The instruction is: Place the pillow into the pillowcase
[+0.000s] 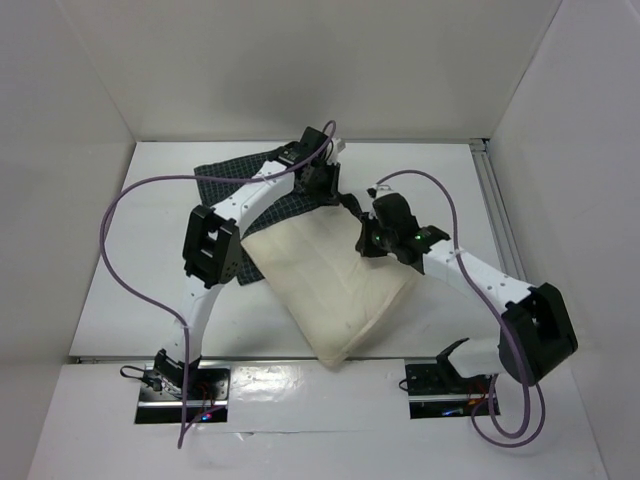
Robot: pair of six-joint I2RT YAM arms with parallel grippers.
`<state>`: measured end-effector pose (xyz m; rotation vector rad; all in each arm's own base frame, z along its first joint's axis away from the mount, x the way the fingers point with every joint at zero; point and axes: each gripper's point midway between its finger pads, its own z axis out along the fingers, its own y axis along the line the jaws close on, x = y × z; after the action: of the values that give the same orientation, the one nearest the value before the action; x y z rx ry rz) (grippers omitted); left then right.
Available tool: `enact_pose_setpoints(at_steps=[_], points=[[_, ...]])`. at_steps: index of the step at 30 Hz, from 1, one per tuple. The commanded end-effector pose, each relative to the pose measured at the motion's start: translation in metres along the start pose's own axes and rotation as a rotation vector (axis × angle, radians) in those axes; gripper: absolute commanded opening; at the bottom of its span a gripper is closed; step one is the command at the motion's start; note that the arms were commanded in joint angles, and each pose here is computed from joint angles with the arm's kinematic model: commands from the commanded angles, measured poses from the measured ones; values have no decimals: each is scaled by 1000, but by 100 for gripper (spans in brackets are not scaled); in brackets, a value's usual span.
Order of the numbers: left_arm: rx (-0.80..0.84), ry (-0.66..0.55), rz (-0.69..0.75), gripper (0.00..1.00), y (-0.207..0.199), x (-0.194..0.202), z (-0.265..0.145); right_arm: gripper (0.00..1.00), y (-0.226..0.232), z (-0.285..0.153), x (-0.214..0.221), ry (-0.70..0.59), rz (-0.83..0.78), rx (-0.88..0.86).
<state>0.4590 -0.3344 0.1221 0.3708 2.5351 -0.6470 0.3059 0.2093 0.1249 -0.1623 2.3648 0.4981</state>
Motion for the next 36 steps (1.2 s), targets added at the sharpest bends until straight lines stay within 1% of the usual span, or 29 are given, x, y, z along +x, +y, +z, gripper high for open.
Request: enact_pose_setpoints(at_steps=[1, 2, 3, 4, 5, 6, 8, 9, 10, 11, 12, 13, 15, 16, 17, 18, 19, 20, 21, 22, 24, 28, 29, 30, 31, 32, 33, 35, 36], points=[[115, 47, 15, 34, -50, 11, -27, 0, -24, -13, -31, -164, 76, 60], [102, 39, 16, 49, -50, 8, -33, 0, -23, -12, -21, -140, 75, 44], [72, 13, 19, 71, -46, 2, -38, 0, -24, -13, -15, -116, 50, 42], [56, -1, 33, 81, -45, -1, -46, 10, -26, -13, -11, -100, 35, 49], [50, -52, 36, 87, -46, -14, -67, 65, -21, -16, -16, -104, 9, 41], [14, -79, 22, 94, -34, -22, -79, 78, -26, -17, -13, -78, -16, 69], [-17, -123, -6, 94, -21, -30, -103, 98, -25, -24, -31, -116, -48, 105], [-64, -205, -39, 94, -6, -46, -139, 100, -19, -28, -32, -114, -64, 110], [-89, -236, -80, 94, 5, -50, -155, 100, -15, -31, -40, -137, -83, 111], [-130, -227, -121, 93, 22, -40, -162, 100, -13, -35, -49, -163, -101, 137], [-178, -264, -179, 92, 51, -42, -180, 100, 8, -39, -61, -192, -136, 105], [-187, -346, -230, 92, 55, -44, -218, 100, 19, -39, -65, -198, -177, 91], [-224, -346, -321, 90, 92, -12, -218, 100, 54, -39, -76, -214, -238, 31], [-241, -369, -392, 90, 116, 0, -227, 100, 80, -23, -58, -167, -306, 2], [-221, -424, -453, 90, 117, 11, -247, 100, 96, -17, -51, -153, -360, -16], [-253, -370, -547, 89, 145, 50, -228, 100, 115, -14, -53, -163, -396, -25], [-249, -314, -631, 89, 148, 91, -214, 100, 138, 3, -25, -102, -466, -55], [-240, -332, -651, 89, 147, 87, -214, 100, 148, 10, -19, -92, -500, -56], [-248, -305, -684, 89, 151, 116, -203, 100, 166, 14, -17, -92, -517, -81], [-244, -276, -695, 89, 145, 131, -197, 100, 173, 31, 2, -55, -562, -65], [-309, -249, -768, 89, 154, 164, -188, 100, 184, 45, 1, -65, -567, -62], [-312, -206, -827, 88, 159, 203, -173, 100, 185, 88, 33, -4, -616, -35], [-282, -204, -850, 88, 156, 205, -168, 95, 181, 97, 42, 20, -625, -23], [-277, -173, -859, 86, 156, 221, -160, 88, 178, 104, 43, 22, -629, -1], [-255, -178, -855, 86, 154, 222, -158, 75, 177, 111, 44, 22, -632, 16], [-248, -171, -866, 86, 154, 229, -153, 25, 166, 120, 47, 40, -616, 68], [-236, -170, -865, 86, 153, 231, -151, 0, 165, 119, 49, 50, -611, 74], [-219, -196, -833, 86, 153, 229, -146, 0, 164, 112, 32, 25, -574, 44], [-223, -174, -833, 87, 154, 240, -139, 0, 165, 106, 37, 48, -563, -14]])
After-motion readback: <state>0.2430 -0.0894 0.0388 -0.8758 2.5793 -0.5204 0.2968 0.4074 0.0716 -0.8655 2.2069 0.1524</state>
